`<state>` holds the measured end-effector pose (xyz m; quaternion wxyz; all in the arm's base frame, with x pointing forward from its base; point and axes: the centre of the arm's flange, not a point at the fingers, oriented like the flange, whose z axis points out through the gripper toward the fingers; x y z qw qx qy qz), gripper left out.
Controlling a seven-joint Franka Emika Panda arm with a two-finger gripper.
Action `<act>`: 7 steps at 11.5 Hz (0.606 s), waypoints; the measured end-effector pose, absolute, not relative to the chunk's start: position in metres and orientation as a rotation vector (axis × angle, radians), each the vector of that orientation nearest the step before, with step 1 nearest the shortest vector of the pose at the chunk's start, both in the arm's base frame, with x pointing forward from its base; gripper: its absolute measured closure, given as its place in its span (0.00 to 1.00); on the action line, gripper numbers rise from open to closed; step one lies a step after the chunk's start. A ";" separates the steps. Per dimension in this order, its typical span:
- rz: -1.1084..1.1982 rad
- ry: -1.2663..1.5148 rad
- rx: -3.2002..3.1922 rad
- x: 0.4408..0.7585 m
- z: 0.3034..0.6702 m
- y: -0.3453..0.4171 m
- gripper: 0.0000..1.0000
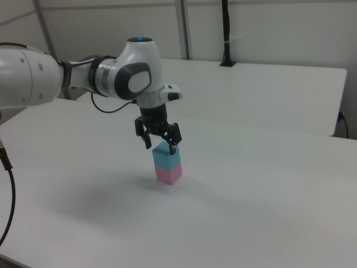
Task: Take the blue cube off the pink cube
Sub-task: 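Lift the light-blue cube off the pink cube and carry it aside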
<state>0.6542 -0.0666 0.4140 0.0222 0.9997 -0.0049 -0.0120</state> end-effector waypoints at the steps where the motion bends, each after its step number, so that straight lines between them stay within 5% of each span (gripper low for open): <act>1: -0.038 -0.017 3.094 0.656 0.408 -0.065 0.00; 4: -0.024 -0.019 3.087 0.662 0.394 -0.066 0.02; 6: -0.019 -0.018 3.086 0.663 0.394 -0.066 0.32; 7: -0.008 -0.018 3.086 0.663 0.398 -0.066 0.38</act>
